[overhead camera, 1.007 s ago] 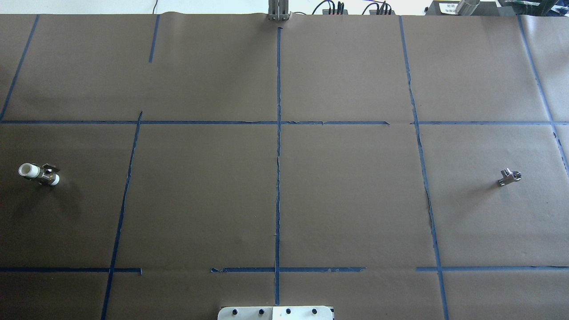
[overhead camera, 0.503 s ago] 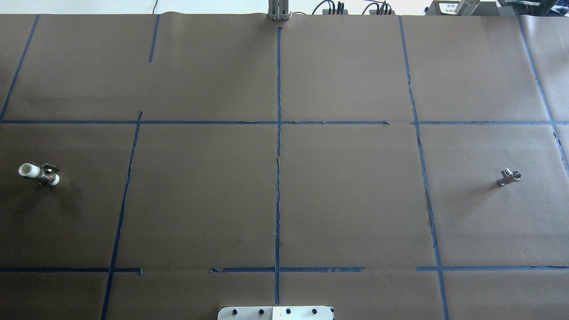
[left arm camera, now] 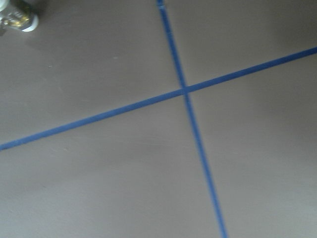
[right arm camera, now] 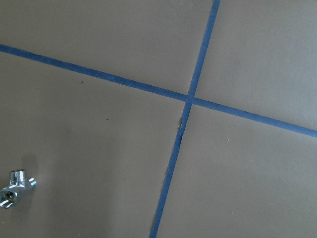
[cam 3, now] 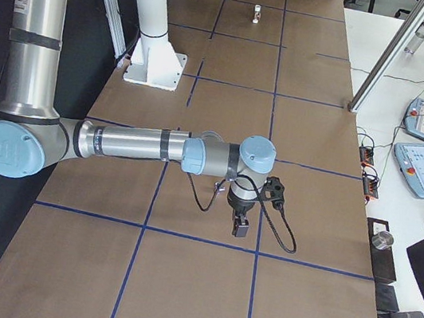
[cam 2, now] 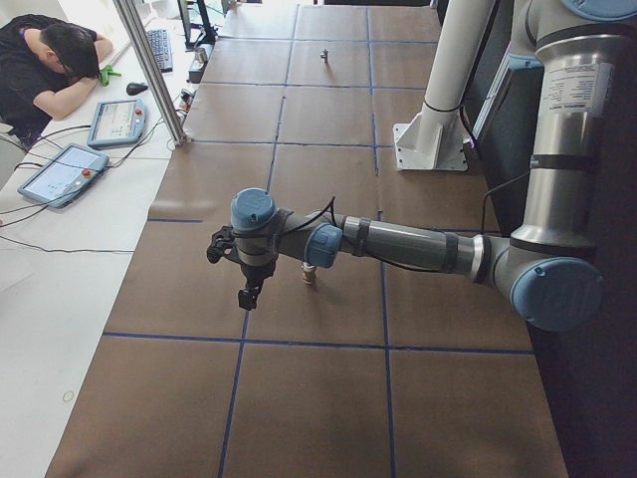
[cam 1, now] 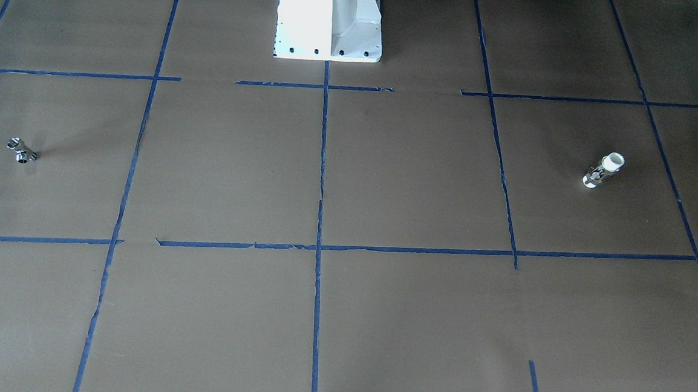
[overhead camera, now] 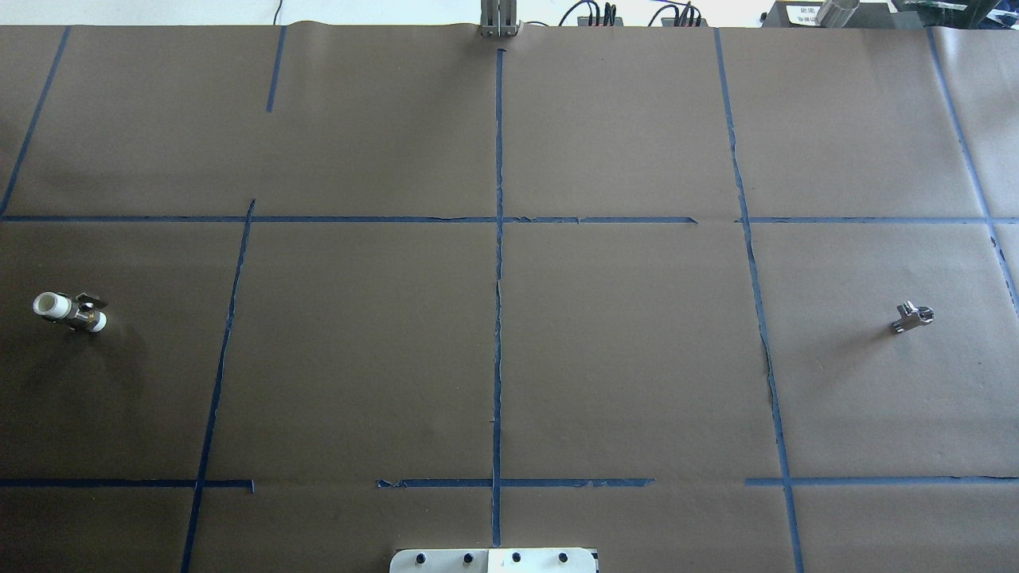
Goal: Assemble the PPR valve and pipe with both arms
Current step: 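Move the left gripper down toward the white pipe piece, then grasp the white pipe piece with the left gripper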
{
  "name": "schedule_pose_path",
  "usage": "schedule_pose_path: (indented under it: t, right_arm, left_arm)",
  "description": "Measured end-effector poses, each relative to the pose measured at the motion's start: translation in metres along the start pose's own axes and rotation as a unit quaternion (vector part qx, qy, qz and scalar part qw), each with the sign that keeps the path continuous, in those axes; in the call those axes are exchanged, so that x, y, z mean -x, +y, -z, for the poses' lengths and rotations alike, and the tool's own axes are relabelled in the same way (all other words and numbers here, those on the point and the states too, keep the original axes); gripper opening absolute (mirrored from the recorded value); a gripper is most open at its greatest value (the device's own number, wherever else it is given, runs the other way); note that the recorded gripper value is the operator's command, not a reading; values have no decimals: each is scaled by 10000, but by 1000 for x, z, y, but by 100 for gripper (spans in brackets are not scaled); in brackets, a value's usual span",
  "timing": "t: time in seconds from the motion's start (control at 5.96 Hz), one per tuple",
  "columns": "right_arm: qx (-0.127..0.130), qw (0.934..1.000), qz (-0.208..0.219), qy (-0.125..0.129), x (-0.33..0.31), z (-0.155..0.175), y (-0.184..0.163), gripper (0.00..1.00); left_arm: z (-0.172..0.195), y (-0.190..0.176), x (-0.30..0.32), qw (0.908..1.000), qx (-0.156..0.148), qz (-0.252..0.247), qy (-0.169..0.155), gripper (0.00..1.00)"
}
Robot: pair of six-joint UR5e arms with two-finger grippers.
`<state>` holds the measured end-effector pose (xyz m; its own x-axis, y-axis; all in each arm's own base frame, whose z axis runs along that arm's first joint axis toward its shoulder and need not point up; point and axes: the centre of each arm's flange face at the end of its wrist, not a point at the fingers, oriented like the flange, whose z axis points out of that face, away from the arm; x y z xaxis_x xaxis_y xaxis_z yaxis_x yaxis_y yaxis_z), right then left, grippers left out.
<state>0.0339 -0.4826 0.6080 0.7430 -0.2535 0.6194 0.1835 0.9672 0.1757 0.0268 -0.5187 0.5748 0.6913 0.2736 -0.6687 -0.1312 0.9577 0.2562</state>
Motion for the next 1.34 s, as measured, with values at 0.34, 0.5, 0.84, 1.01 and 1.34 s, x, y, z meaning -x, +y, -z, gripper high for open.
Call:
schedule_pose_path:
  t: [0.34, 0.5, 0.84, 1.01, 1.34]
  right_arm:
    - [-16, 10000, -4, -11, 0, -1, 1, 100]
    - [-14, 10000, -10, -9, 0, -1, 2, 100]
    - [-15, 10000, -23, -9, 0, -1, 2, 100]
    - [-10, 10000, -33, -11, 0, -1, 3, 100]
    - [5, 10000, -47, -13, -1, -3, 4, 100]
  left_arm:
    - [-24, 12, -54, 9986, 15, 490, 182, 100]
    - [-40, 31, -79, 9975, -44, 651, 275, 100]
    - [-71, 56, -113, 9960, -176, 840, 233, 100]
    - [-78, 60, -123, 9961, -180, 839, 199, 100]
    - [-86, 62, -133, 9967, -178, 779, 130, 100]
